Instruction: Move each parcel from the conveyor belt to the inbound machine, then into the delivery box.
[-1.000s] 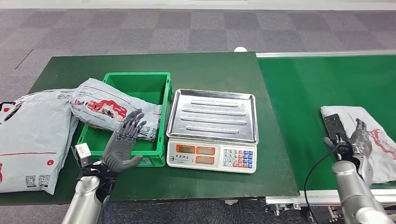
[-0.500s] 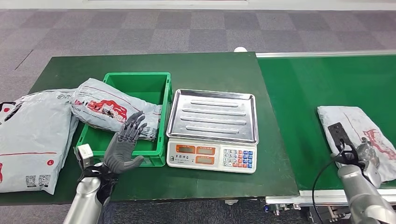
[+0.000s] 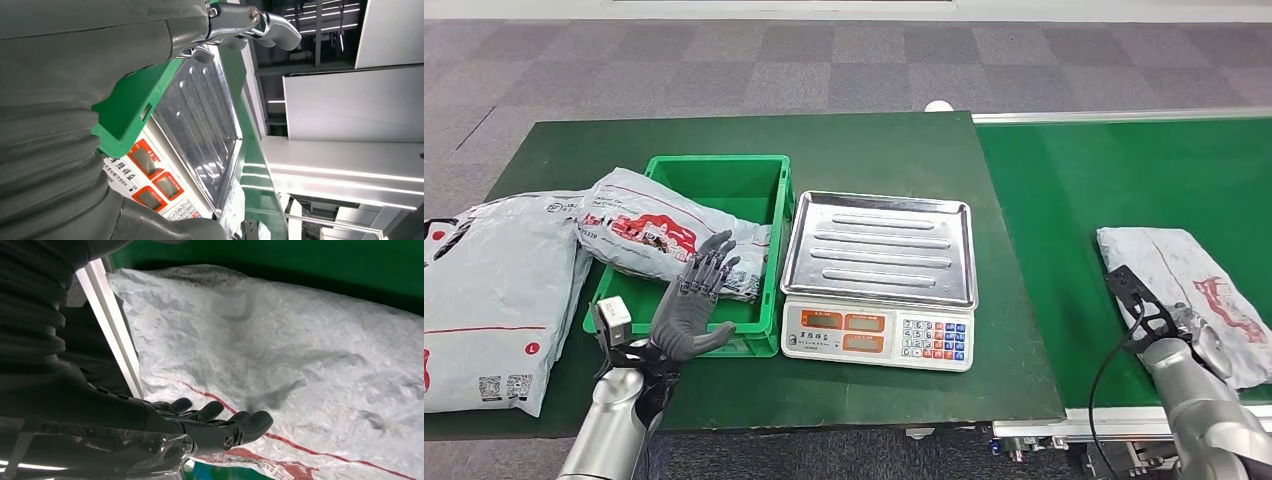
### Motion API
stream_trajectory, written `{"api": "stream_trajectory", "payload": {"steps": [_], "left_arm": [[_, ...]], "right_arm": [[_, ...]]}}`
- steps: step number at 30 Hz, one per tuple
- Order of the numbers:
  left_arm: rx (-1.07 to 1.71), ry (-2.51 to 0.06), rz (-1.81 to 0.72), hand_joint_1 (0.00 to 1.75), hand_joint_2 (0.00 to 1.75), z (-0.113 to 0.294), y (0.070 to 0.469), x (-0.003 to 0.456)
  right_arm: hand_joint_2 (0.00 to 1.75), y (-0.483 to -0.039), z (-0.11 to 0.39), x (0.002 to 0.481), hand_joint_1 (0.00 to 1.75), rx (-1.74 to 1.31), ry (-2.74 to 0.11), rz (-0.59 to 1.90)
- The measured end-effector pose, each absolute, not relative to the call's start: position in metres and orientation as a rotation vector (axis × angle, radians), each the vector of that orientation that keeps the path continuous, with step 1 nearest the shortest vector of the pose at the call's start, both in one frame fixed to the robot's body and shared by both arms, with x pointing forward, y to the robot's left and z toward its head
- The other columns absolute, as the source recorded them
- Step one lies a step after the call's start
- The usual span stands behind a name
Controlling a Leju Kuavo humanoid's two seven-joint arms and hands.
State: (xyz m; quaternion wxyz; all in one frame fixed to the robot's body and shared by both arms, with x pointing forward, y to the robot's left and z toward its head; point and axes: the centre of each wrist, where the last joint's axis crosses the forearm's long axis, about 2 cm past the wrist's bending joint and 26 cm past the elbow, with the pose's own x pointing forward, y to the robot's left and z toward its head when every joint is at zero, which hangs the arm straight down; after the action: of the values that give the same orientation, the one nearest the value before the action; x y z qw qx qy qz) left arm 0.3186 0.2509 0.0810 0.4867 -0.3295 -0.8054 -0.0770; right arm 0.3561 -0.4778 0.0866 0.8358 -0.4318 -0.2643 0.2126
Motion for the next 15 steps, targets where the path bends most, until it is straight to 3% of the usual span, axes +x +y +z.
{"api": "stream_trajectory", "payload": {"steps": [15], "left_arm": [[-0.779,-1.943,-0.189,0.00,1.75,0.0783,0.2507,0.3216]], "right_arm": [[1.75,-0.4757,0.0886,0.3595,0.00,-0.910,-0.512,0.507]]}}
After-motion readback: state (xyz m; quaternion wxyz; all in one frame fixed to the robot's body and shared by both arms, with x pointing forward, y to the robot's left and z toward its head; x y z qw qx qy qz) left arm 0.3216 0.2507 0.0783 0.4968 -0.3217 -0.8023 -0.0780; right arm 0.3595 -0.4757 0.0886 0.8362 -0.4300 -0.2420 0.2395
